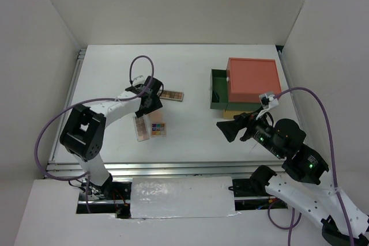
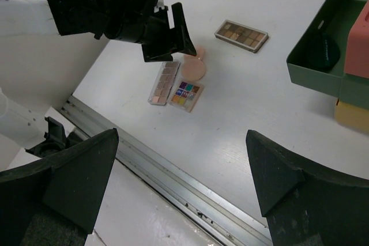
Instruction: Organize the makeup
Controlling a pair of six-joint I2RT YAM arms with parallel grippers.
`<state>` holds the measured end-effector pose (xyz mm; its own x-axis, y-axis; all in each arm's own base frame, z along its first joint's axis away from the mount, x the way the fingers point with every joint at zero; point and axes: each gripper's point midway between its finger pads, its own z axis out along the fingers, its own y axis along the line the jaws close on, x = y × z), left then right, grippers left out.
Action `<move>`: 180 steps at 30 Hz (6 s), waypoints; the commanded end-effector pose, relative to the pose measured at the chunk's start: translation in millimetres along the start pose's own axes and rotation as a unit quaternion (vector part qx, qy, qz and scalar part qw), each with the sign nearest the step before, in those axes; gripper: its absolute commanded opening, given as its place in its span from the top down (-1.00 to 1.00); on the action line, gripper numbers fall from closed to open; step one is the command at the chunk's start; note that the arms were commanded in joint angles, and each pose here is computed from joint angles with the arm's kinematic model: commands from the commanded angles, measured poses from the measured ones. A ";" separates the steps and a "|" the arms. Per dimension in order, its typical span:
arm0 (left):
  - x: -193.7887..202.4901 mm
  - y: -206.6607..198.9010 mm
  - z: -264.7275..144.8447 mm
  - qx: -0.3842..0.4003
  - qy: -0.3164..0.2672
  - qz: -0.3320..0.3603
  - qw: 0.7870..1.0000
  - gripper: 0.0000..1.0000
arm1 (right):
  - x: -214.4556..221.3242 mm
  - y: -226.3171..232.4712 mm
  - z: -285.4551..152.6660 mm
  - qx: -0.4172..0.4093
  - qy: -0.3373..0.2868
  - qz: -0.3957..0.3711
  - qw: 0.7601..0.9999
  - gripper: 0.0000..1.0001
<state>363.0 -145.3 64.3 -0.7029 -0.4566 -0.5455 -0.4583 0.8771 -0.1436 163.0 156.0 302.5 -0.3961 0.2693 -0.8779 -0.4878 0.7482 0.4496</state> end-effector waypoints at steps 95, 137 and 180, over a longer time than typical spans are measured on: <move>-65.0 0.2 -12.1 -0.011 -0.050 -0.039 0.998 -0.95 | -13.6 10.8 -0.8 -0.020 -0.020 -0.003 1.000 -1.00; -54.3 -148.4 -120.2 0.292 -0.088 0.062 0.950 0.35 | -12.2 5.8 3.6 -0.007 -0.020 -0.003 1.000 -1.00; 5.3 -282.8 -86.6 0.314 -0.093 0.145 0.934 0.62 | -20.6 5.1 -13.4 -0.004 -0.031 -0.006 0.999 -1.00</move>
<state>442.0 -392.8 183.1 -0.5866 -0.2349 -0.7750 0.1386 0.9138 -0.3818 159.6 146.6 306.4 -0.3760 0.2845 -0.8819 -0.4747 0.7582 0.4470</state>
